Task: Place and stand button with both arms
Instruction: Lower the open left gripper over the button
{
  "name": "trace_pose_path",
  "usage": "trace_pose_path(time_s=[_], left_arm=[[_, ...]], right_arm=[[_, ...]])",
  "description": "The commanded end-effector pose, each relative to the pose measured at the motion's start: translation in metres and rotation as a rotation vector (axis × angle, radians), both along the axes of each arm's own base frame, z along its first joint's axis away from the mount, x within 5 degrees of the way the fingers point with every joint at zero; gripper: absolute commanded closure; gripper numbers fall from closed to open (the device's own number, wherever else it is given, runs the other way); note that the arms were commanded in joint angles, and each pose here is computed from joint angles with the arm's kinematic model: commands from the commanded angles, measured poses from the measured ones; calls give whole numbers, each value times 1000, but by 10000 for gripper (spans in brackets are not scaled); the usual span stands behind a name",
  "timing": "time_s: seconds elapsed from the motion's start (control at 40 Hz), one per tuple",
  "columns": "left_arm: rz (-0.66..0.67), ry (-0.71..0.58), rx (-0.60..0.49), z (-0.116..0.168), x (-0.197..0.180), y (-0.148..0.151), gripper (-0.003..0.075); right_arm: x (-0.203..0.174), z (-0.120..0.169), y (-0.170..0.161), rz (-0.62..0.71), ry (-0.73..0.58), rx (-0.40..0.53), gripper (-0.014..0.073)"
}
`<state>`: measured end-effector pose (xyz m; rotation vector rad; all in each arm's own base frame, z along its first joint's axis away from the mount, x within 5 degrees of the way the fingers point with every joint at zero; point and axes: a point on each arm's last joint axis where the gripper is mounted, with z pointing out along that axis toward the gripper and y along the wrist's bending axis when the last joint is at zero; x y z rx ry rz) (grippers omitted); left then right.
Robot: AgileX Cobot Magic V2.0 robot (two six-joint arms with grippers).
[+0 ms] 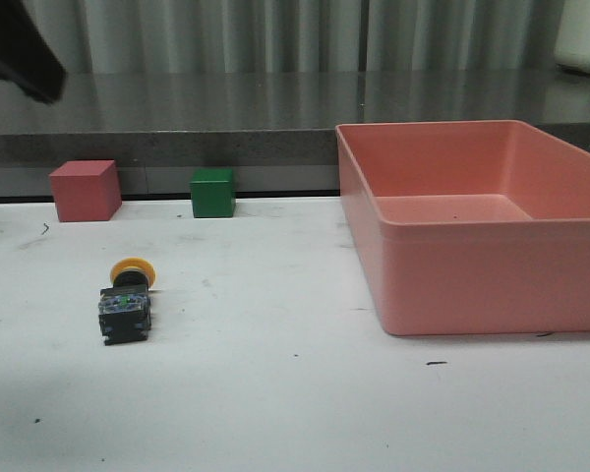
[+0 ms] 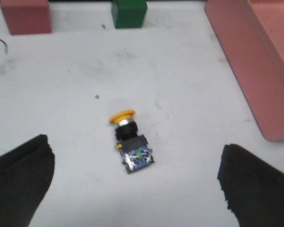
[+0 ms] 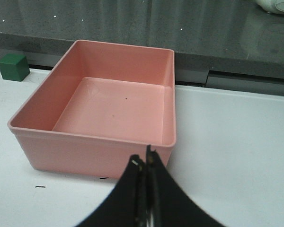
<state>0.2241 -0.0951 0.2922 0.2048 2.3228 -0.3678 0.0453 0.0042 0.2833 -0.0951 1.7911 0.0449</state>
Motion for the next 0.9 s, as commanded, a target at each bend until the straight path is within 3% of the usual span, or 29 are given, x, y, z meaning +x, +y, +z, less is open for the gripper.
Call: trace_pose_path(time_s=[0.0, 0.2, 0.549, 0.874], left_arm=[[-39, 57, -10, 5, 21, -22, 47], [-35, 322, 59, -22, 67, -44, 47], [10, 484, 98, -65, 131, -59, 47], [50, 623, 131, -97, 156, -55, 48]], right_arm=[[1, 15, -1, -8, -101, -10, 664], [1, 15, -1, -8, -101, -10, 664], [1, 15, -1, -8, -101, -10, 664], [1, 15, -1, -8, -101, -10, 664]])
